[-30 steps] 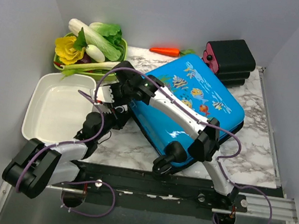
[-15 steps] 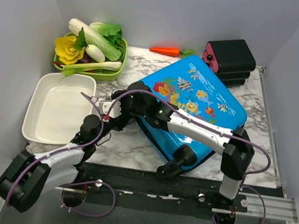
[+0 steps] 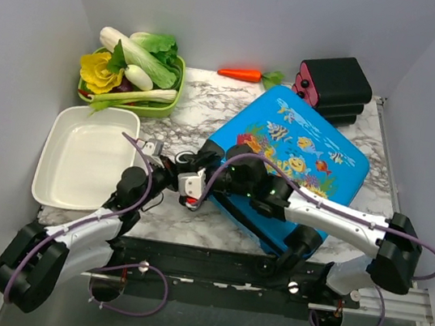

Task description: Open, take out, and arrange the luggage

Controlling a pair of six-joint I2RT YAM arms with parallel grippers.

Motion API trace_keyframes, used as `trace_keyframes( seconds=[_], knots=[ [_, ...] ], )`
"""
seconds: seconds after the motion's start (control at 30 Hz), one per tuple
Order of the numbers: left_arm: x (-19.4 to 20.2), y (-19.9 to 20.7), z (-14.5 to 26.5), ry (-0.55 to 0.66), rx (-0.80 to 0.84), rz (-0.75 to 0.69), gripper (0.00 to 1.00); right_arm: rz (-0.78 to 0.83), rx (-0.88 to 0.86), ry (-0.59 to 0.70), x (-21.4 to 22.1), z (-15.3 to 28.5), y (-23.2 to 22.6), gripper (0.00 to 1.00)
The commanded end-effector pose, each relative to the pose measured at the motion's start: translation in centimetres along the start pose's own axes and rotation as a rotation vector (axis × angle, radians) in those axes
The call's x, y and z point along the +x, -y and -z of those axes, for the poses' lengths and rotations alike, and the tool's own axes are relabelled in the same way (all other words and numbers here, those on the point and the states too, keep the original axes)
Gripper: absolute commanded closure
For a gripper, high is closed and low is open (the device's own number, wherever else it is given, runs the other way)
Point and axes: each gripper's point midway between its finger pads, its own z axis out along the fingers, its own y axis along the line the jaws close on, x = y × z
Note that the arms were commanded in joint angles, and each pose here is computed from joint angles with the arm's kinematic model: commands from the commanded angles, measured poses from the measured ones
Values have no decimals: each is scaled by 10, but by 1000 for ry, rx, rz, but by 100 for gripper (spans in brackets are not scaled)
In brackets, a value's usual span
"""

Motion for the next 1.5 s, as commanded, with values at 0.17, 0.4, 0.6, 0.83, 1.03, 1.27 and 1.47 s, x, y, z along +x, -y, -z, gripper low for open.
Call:
trace_keyframes(
  seconds=[0.17,0.4,0.6,0.83,1.03,1.27,1.47],
  knots=[
    [-48,-44,-34,130,-241,-79,100,-280,-63,62,-20,73,-27,99],
    [-66,-35,-90,102,-195,-109,100,-320,-272,91,-45,71,-92,99],
    [-82,-41,-130,116,-180,-136,100,-319,-368,144,-70,76,-116,99],
    [-95,-21,-169,106,24,-155,100,-345,-329,69,-58,73,-112,99],
    [-93,-37,-156,112,-63,-167,41,-438,-110,40,-53,80,-74,67],
    [-112,-60,-116,132,-273,-204,20,-601,161,-75,-35,90,-28,17],
    [-121,-60,-68,114,-403,-210,1,-879,525,-169,-5,117,20,0]
  ],
)
